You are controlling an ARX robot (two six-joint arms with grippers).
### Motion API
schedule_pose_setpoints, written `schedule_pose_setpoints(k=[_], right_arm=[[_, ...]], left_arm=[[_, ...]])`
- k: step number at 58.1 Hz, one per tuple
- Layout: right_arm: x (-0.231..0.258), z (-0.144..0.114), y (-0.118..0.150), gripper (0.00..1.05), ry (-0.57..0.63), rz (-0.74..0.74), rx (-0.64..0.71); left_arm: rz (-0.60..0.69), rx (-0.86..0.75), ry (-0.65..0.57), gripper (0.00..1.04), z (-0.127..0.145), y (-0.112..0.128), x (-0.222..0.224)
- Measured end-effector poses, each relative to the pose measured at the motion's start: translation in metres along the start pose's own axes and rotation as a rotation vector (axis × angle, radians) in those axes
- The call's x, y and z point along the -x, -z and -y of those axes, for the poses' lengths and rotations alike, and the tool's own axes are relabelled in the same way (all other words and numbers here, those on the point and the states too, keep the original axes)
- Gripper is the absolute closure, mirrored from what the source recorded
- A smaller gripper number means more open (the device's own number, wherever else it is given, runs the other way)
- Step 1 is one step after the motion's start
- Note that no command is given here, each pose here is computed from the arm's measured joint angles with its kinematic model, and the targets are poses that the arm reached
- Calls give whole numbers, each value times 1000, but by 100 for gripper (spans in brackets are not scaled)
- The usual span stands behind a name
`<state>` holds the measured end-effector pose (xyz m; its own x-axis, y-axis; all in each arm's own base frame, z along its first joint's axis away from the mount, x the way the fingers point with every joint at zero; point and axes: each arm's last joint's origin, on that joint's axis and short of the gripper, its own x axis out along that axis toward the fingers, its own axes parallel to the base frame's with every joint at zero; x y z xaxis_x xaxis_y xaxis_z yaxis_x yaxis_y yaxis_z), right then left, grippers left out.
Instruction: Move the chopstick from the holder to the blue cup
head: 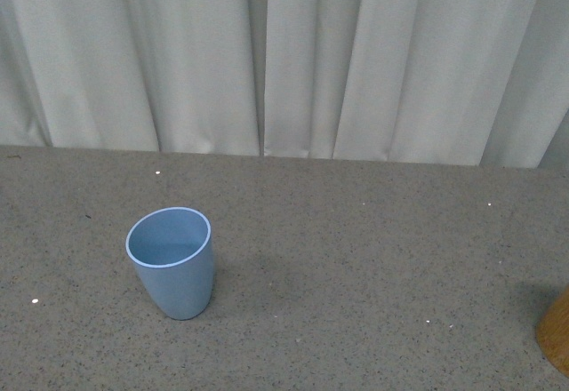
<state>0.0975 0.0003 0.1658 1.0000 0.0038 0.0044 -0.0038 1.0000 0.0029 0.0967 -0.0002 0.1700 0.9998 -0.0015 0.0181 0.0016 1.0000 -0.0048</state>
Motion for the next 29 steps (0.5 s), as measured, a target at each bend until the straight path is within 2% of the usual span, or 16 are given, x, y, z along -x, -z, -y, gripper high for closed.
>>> schedule_pose_setpoints(k=[29], right_arm=[[0,0,0,10,0,0,0]], left_arm=[[0,0,0,7,0,0,0]])
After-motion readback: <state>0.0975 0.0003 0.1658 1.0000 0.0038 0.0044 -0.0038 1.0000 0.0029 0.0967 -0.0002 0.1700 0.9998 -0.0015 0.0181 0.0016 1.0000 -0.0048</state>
